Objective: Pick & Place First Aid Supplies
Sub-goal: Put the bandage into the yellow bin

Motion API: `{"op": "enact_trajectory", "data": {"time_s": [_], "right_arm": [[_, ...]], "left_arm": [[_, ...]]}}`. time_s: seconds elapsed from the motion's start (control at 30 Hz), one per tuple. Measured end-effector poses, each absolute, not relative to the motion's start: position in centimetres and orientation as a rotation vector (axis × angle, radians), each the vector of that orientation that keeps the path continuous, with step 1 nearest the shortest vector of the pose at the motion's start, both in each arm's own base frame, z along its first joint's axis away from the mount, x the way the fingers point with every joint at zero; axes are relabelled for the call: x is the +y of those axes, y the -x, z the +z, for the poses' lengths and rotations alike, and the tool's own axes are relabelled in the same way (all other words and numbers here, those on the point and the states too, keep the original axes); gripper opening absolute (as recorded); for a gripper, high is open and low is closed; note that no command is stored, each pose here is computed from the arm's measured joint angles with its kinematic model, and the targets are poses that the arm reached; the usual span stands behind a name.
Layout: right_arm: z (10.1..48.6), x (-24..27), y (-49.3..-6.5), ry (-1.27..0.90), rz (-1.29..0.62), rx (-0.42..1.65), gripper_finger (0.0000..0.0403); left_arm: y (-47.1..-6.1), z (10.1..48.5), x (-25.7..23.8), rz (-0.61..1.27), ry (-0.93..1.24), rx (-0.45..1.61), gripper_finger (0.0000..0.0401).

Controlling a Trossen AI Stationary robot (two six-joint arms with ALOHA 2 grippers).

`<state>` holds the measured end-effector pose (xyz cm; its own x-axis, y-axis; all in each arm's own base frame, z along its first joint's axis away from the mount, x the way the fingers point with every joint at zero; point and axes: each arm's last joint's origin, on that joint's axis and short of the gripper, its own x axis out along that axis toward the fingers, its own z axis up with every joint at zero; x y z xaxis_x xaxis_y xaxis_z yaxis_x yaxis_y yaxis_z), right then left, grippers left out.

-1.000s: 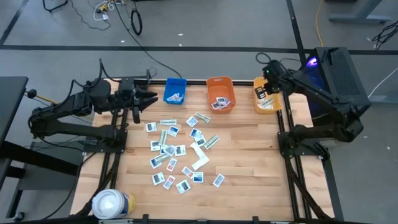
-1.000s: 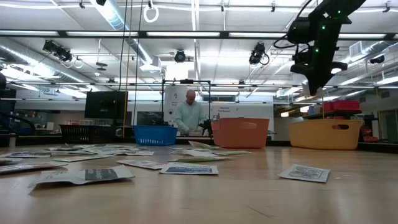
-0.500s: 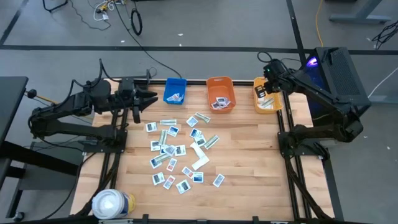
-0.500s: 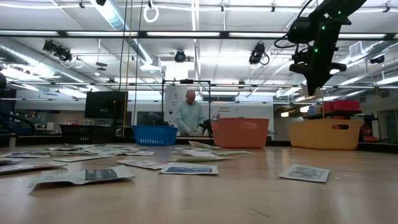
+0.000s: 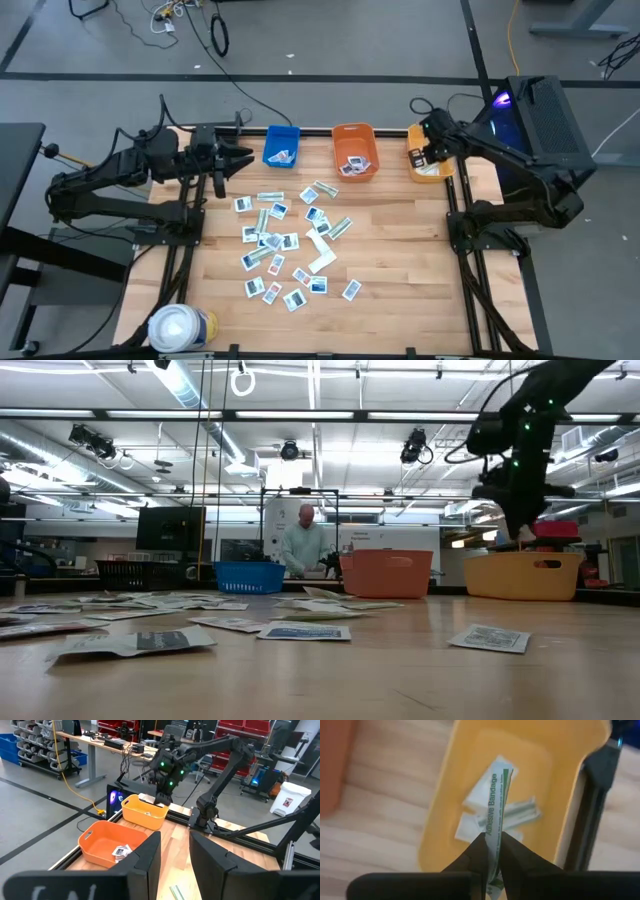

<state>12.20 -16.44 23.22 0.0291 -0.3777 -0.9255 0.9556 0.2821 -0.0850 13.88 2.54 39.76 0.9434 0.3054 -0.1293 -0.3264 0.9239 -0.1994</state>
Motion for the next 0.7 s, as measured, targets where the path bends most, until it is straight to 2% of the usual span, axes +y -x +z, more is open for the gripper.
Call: {"op": "enact_trajectory", "data": {"time_s": [0.2, 0.7], "right_arm": [[20.7, -15.9, -11.9, -0.746, -1.156, 1.081, 0.0043], [20.7, -16.2, -12.1, -0.733, -1.170, 1.034, 0.0052]], "left_arm": [[-13.9, 39.8, 2.5, 0.324, 0.221, 0.097, 0.0106], [-13.9, 39.8, 2.5, 0.326, 0.242, 0.093, 0.0106]]}}
